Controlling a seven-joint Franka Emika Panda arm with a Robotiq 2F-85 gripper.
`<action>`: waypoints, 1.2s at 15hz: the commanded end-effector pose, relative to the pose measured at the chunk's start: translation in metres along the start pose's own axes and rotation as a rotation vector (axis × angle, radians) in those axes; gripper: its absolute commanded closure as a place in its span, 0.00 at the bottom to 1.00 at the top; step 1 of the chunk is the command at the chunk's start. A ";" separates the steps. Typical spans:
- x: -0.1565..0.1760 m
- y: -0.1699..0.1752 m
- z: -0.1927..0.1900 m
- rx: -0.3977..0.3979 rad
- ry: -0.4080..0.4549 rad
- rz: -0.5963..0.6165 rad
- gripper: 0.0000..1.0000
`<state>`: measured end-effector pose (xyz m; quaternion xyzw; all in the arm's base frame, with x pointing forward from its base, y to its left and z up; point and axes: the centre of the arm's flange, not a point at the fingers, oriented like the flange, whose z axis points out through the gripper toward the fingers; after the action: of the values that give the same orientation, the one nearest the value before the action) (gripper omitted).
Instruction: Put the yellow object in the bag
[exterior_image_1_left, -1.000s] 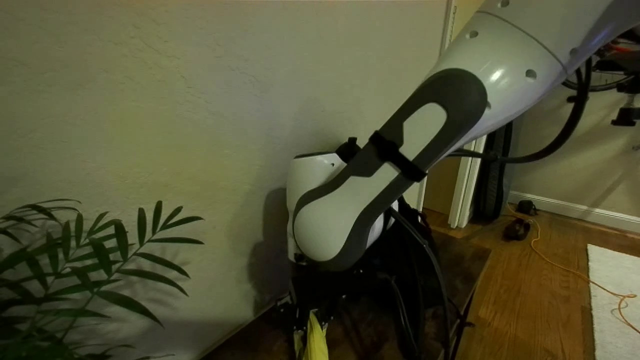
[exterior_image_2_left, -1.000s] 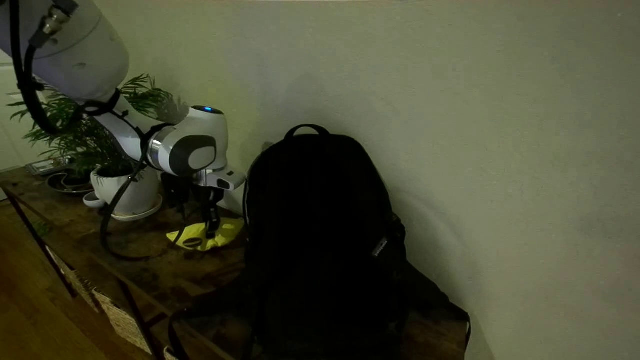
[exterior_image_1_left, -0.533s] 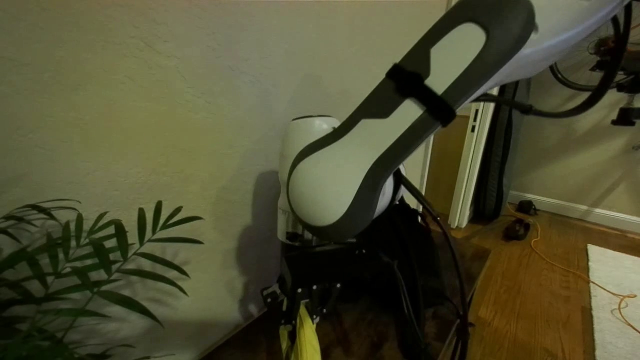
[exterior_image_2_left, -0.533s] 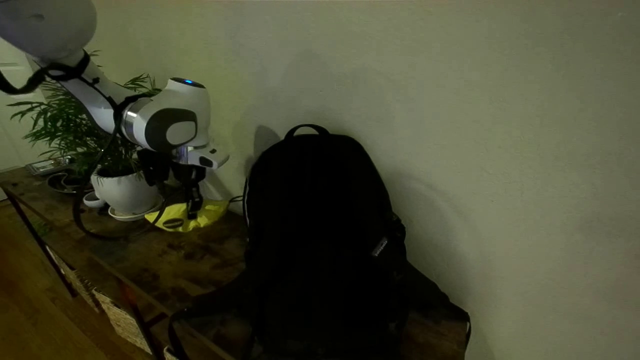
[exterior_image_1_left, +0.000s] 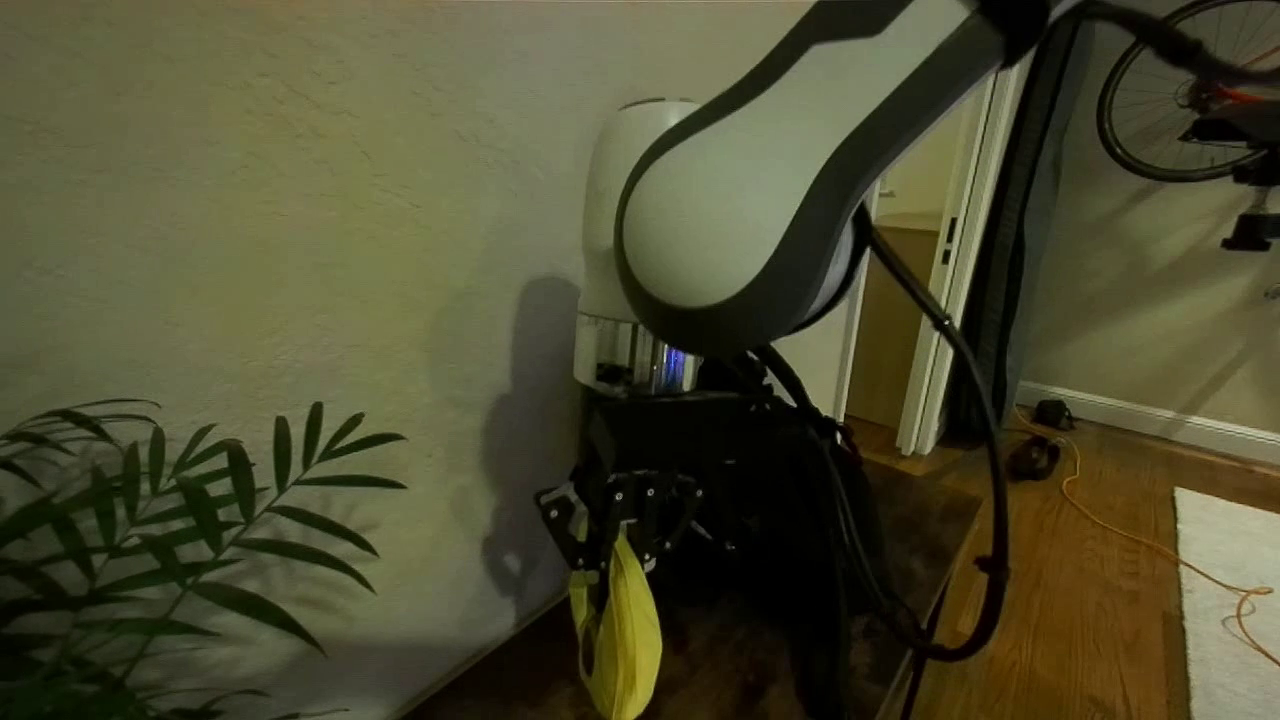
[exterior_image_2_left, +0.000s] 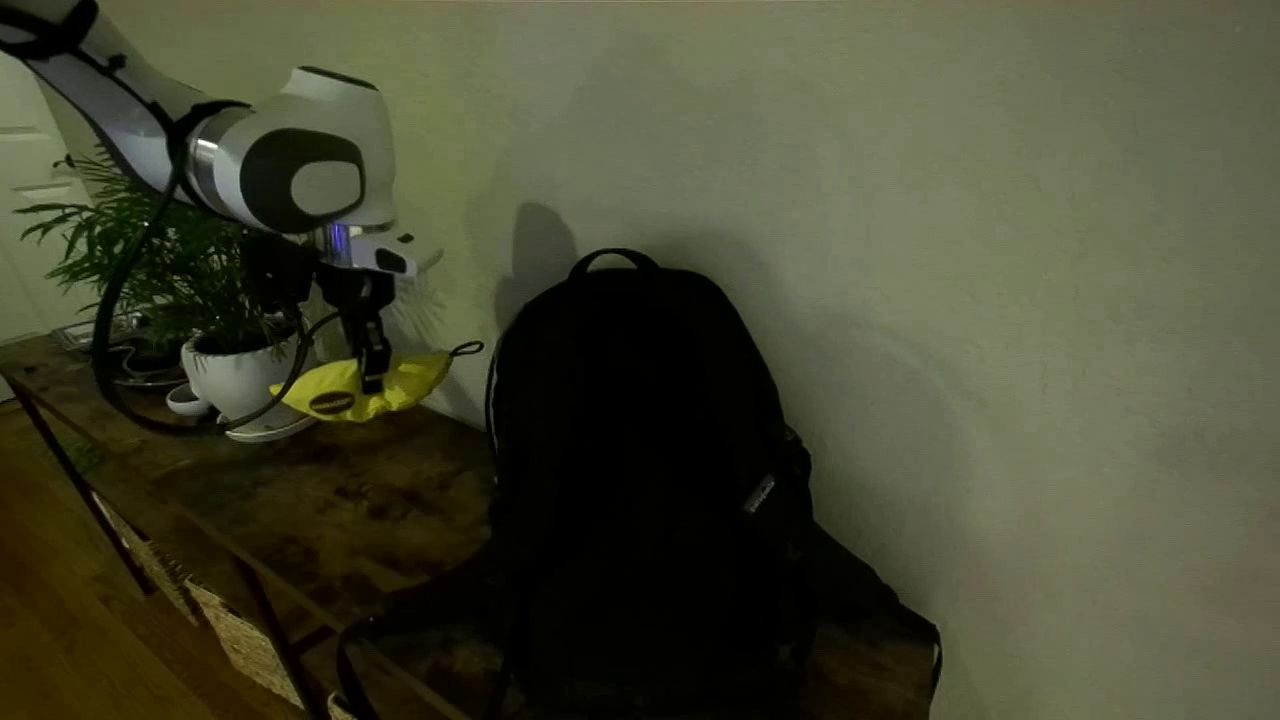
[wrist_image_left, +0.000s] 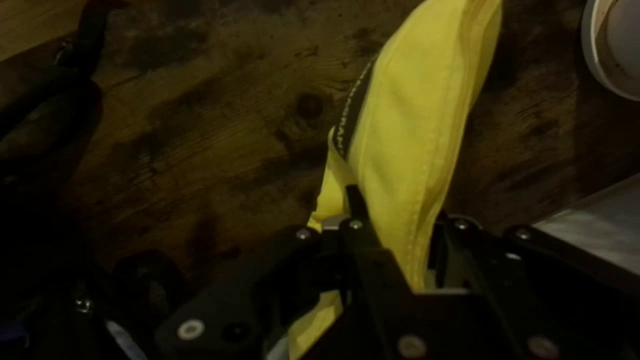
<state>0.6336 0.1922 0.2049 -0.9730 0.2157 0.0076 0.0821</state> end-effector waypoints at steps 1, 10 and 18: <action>-0.024 0.017 -0.051 -0.035 0.035 0.006 0.94; -0.010 0.048 -0.093 -0.114 0.142 0.019 0.94; 0.029 0.076 -0.095 -0.169 0.230 0.027 0.94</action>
<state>0.6271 0.1090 0.2732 -0.9716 0.2274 -0.0639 -0.0154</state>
